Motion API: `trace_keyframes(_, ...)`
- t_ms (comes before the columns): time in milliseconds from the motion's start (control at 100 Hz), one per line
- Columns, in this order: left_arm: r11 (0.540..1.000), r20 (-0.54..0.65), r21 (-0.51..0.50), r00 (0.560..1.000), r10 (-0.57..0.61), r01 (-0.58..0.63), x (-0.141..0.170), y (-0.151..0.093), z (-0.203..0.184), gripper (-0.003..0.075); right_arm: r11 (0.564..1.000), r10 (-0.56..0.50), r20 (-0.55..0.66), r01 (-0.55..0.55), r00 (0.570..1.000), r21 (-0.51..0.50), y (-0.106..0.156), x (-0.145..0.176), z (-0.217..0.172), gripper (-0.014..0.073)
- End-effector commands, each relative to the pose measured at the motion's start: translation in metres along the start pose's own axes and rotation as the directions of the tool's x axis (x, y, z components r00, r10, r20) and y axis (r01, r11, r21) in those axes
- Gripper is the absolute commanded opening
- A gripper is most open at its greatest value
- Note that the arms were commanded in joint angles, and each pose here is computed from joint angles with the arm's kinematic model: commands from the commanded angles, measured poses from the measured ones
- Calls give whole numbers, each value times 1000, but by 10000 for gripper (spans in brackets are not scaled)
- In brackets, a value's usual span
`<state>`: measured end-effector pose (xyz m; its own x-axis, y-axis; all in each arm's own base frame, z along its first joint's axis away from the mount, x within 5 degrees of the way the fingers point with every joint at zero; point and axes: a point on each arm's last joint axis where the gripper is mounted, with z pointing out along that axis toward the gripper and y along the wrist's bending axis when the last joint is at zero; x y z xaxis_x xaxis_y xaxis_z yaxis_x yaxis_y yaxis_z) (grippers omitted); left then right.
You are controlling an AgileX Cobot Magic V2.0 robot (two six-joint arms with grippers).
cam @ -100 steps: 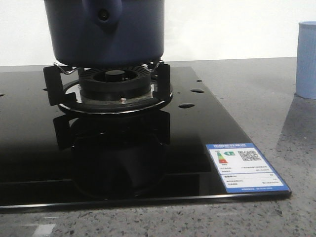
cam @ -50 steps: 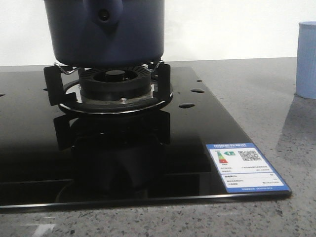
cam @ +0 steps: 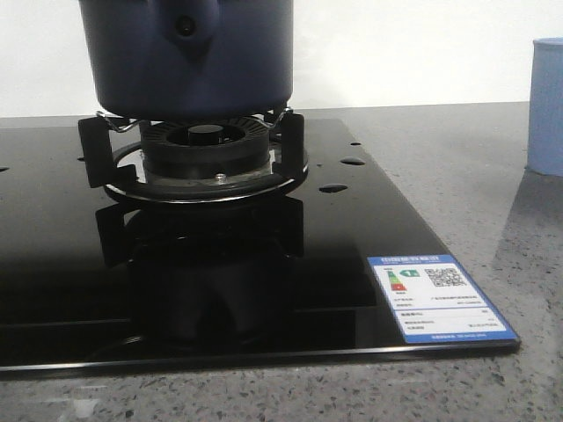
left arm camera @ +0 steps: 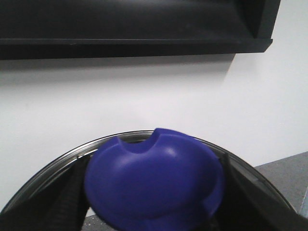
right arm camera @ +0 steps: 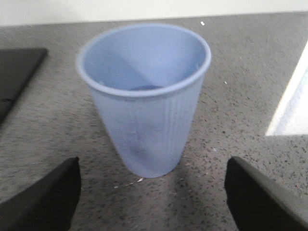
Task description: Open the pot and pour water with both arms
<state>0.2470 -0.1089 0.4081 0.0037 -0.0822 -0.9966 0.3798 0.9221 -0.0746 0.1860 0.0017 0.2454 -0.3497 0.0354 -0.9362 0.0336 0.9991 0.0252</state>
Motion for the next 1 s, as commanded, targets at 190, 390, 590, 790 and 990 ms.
trace_keyframes(190, 999, 182, -31, 983, -10, 16, -33, 2, -11, 356, 998, -55, 96, 54, 994, 18, 11, -12, 35, 560)
trace_keyframes(390, 999, 182, -31, 983, -10, 16, -33, 2, -11, 356, 994, -64, 201, 46, 977, 95, 7, -15, 49, 559)
trace_keyframes(590, 999, 182, -31, 983, -10, 16, -33, 2, -11, 356, 992, -79, 179, 59, 981, 111, 8, -11, 69, 559)
trace_keyframes(790, 999, 182, -31, 983, -10, 16, -33, 2, -11, 356, 990, -96, 184, 74, 978, 124, 10, -13, 90, 559)
trace_keyframes(990, 999, 182, -31, 983, -10, 16, -33, 2, -11, 356, 987, -107, 203, 79, 973, 143, 10, -11, 100, 556)
